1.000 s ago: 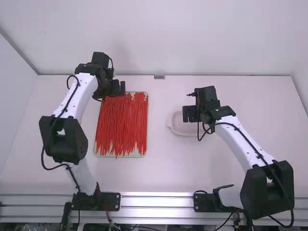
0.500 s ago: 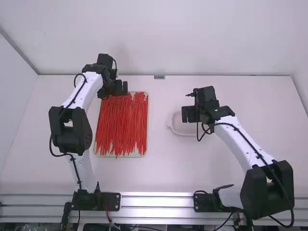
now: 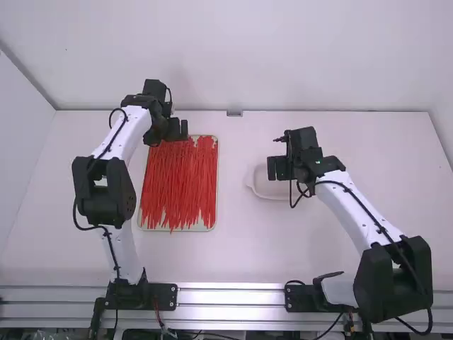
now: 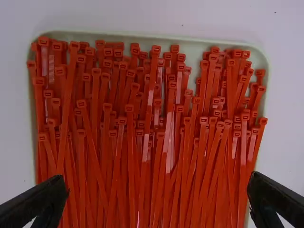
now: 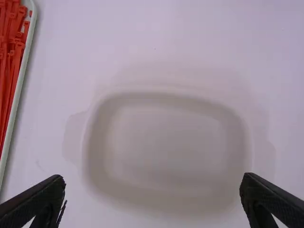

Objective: Fasten the cable tie

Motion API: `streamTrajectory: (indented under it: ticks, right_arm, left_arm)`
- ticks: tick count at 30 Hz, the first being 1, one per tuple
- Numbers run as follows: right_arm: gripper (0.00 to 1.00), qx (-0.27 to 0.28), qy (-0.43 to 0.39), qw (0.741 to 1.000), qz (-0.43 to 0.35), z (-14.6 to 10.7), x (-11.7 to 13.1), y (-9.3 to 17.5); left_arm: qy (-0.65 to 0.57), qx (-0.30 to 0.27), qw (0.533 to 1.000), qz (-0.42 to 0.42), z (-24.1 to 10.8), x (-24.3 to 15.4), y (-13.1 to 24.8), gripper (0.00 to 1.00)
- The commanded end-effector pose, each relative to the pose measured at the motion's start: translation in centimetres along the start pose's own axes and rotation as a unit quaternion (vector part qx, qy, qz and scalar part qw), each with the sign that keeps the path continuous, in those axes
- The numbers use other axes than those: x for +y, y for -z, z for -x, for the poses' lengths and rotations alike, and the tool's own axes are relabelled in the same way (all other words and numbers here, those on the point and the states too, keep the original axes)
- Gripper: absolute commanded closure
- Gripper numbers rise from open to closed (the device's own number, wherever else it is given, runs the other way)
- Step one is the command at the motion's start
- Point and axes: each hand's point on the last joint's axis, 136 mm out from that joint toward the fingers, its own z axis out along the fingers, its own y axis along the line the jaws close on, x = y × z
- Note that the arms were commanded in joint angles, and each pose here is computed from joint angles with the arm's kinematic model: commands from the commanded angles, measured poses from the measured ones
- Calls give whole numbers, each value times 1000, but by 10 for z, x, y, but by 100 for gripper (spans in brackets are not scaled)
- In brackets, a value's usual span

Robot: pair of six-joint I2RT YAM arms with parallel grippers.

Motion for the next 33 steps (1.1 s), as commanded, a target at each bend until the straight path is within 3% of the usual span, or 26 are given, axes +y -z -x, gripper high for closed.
streamTrajectory:
  ticks: [1,13,33]
  right_arm:
    - [2,-12,1,1000,2,12,3,4]
    - [2,-12,1,1000,2,12,3,3]
    - [2,-13,2,1000,3,12,4,3]
  left_arm:
    - [-9,-4,1000,1,4,-3,0,1]
    - [-9,1,1000,1,0,-1,-7,1]
    - [2,22,1000,4,-30,7,-55,1]
